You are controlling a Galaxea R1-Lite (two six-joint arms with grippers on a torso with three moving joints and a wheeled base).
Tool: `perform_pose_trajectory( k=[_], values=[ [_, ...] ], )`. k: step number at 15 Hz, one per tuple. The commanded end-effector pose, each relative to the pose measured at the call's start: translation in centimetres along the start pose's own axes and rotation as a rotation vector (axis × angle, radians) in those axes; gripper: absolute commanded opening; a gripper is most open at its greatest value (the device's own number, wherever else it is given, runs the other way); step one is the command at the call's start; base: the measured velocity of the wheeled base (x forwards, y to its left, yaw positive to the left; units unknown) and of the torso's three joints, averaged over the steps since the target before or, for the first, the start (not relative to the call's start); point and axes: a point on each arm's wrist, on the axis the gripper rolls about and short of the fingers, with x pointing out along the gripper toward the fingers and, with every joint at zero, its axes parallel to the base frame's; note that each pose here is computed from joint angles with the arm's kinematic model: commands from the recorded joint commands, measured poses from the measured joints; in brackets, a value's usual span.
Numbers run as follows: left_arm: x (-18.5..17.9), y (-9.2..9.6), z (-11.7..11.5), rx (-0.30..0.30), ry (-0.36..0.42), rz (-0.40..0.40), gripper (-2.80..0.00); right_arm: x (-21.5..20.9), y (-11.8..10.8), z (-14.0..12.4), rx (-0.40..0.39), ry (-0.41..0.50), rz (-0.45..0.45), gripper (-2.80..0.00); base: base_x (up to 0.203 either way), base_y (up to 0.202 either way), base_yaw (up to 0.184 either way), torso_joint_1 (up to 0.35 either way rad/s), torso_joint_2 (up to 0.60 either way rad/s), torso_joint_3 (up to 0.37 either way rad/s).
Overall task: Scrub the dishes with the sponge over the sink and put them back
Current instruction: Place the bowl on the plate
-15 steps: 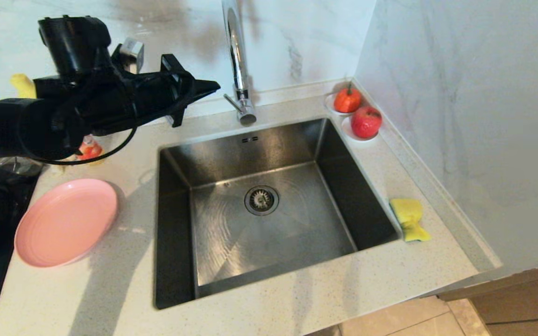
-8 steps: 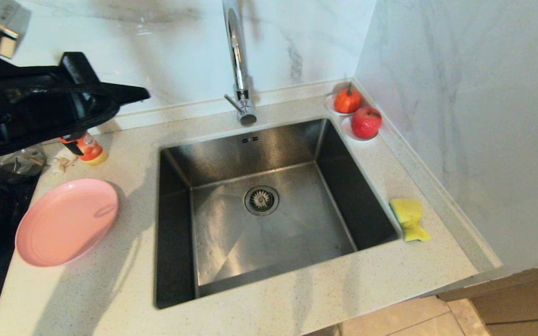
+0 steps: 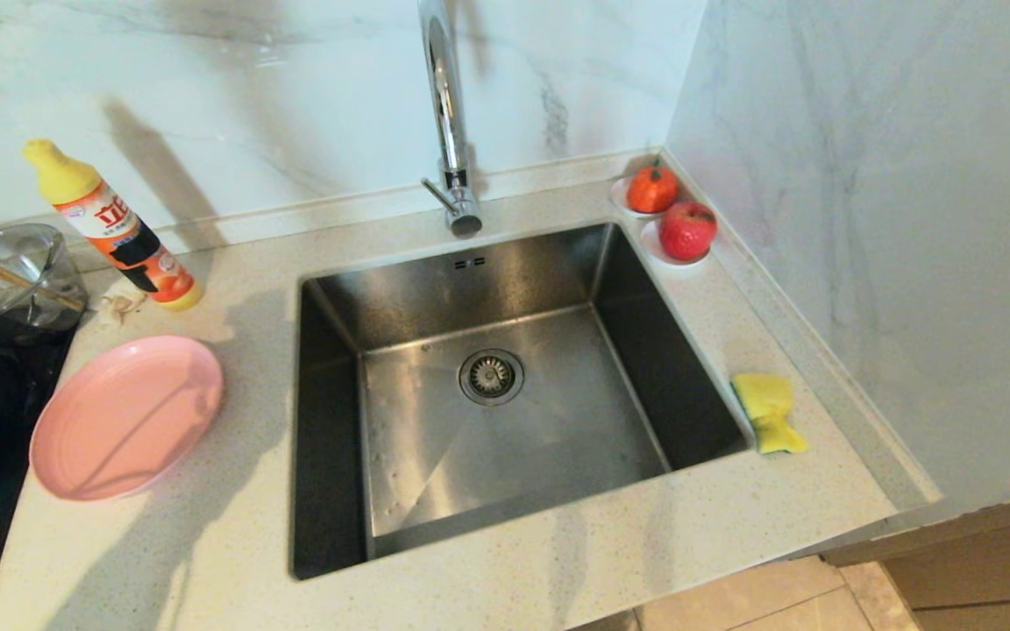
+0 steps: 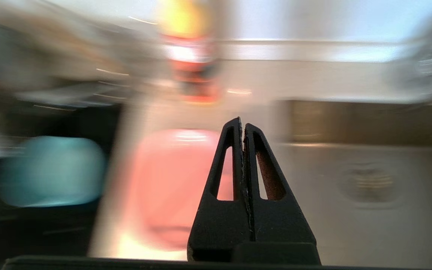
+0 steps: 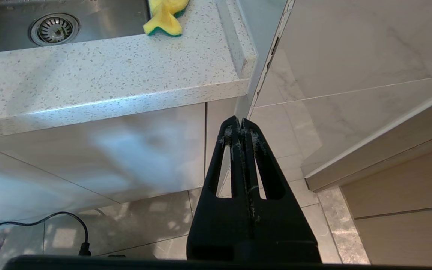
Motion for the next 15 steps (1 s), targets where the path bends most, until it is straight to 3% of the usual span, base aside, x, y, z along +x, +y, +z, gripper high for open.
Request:
perform_pose_trajectory(
  k=[1, 4, 6, 10, 12, 15],
  values=[
    [-2.4, 1.8, 0.8, 0.196, -0.013, 0.101, -2.80, 0.0, 0.0, 0.0, 0.000, 0.001, 0.000, -2.80, 0.000, 0.000, 0.000, 0.000, 0.00, 0.000],
    [-0.8, 1.4, 2.4, 0.310, 0.042, 0.206, -2.80, 0.0, 0.0, 0.0, 0.000, 0.002, 0.000, -2.80, 0.000, 0.000, 0.000, 0.000, 0.00, 0.000],
    [0.4, 1.8, 3.3, 0.399, 0.132, 0.281, -2.80, 0.0, 0.0, 0.0, 0.000, 0.001, 0.000, -2.80, 0.000, 0.000, 0.000, 0.000, 0.00, 0.000],
    [5.7, 2.6, 3.1, 0.467, 0.301, 0.321, -2.80, 0.0, 0.0, 0.0, 0.000, 0.001, 0.000, -2.80, 0.000, 0.000, 0.000, 0.000, 0.00, 0.000],
    [9.0, 4.1, 1.6, 0.451, 0.389, 0.294, -2.80, 0.0, 0.0, 0.0, 0.000, 0.001, 0.000, -2.80, 0.000, 0.000, 0.000, 0.000, 0.00, 0.000],
    [12.8, 6.9, -0.8, 0.275, 0.482, 0.207, -2.80, 0.0, 0.0, 0.0, 0.000, 0.001, 0.000, -2.80, 0.000, 0.000, 0.000, 0.011, 0.00, 0.002]
  ],
)
